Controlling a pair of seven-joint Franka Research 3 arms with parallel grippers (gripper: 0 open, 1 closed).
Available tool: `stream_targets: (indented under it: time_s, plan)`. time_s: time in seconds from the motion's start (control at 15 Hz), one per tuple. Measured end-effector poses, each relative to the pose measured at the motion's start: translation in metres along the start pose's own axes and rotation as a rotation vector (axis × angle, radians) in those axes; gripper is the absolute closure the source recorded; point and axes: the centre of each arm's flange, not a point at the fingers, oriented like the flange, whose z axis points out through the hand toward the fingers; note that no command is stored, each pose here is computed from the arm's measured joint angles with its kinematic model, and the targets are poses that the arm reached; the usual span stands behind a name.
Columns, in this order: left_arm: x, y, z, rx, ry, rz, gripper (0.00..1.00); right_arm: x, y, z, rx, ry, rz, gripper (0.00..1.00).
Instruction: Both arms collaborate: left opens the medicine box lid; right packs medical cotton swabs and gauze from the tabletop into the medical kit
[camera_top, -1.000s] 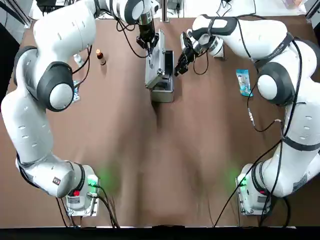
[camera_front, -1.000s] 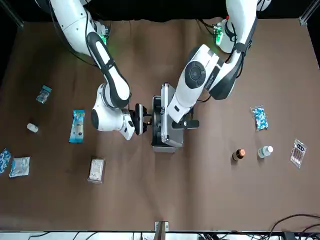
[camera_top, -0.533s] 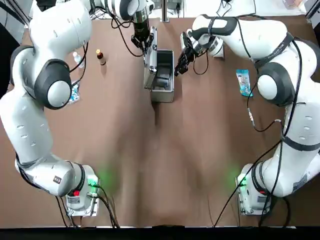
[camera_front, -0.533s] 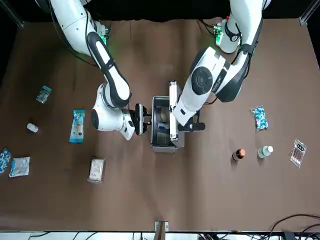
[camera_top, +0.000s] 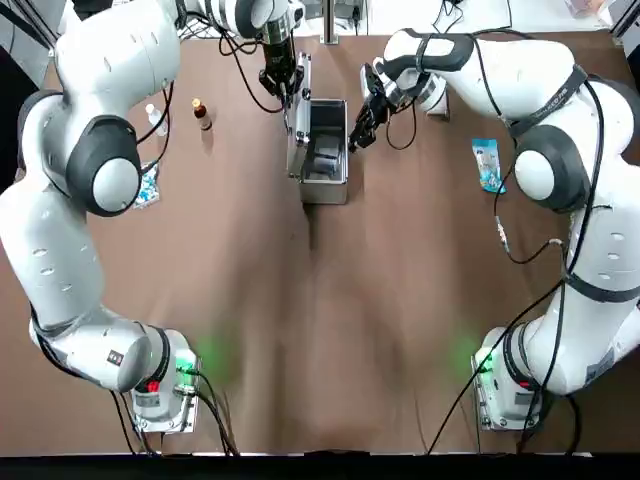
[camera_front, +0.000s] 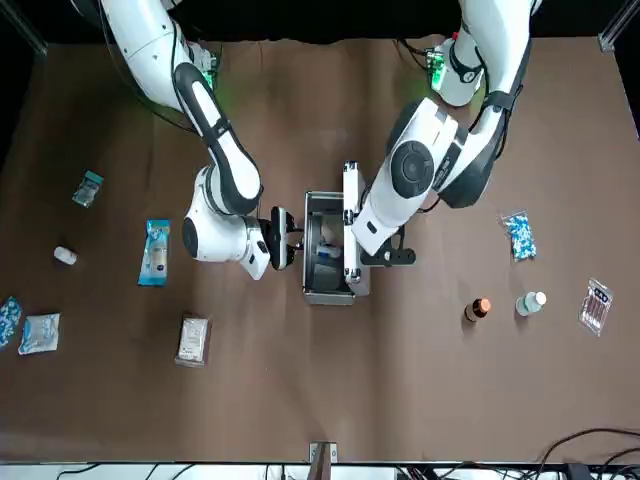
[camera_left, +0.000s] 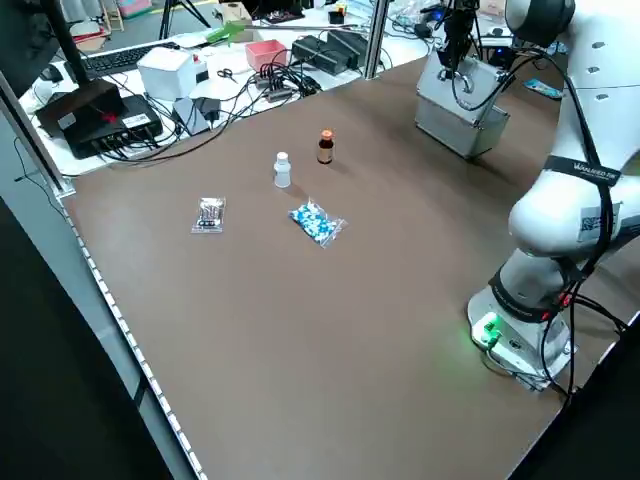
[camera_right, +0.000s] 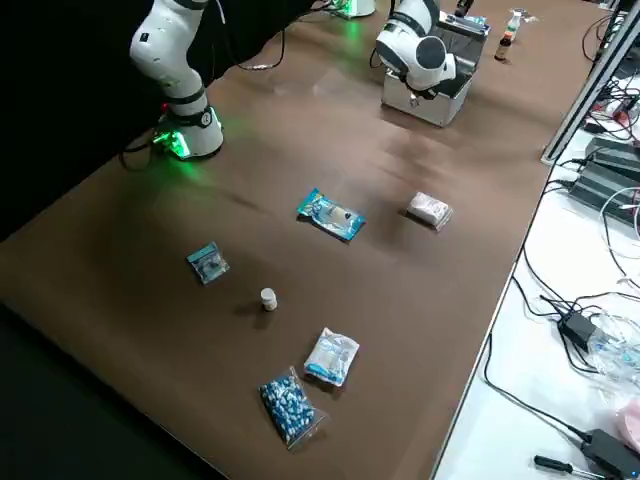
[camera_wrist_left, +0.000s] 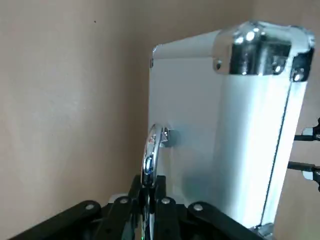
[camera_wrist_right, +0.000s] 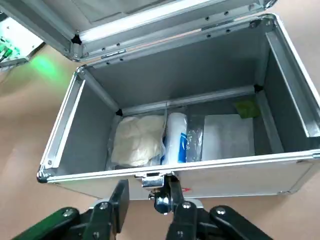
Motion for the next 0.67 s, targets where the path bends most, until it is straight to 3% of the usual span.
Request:
stream_targets:
  time_s: [0.33,0.53,0.67]
  plan:
    - [0.011,-0.019,0.000,0.006,-0.007,-0.014,0.84,0.001,-0.001,0.000,-0.002,-0.001,-0.003,0.59]
    - [0.029,-0.046,-0.008,0.007,0.020,-0.042,0.66,0.002,-0.001,0.001,0.000,-0.002,-0.004,0.59]
    - [0.035,-0.058,-0.014,0.004,0.028,-0.050,0.61,0.002,-0.001,0.001,0.000,-0.002,-0.004,0.59]
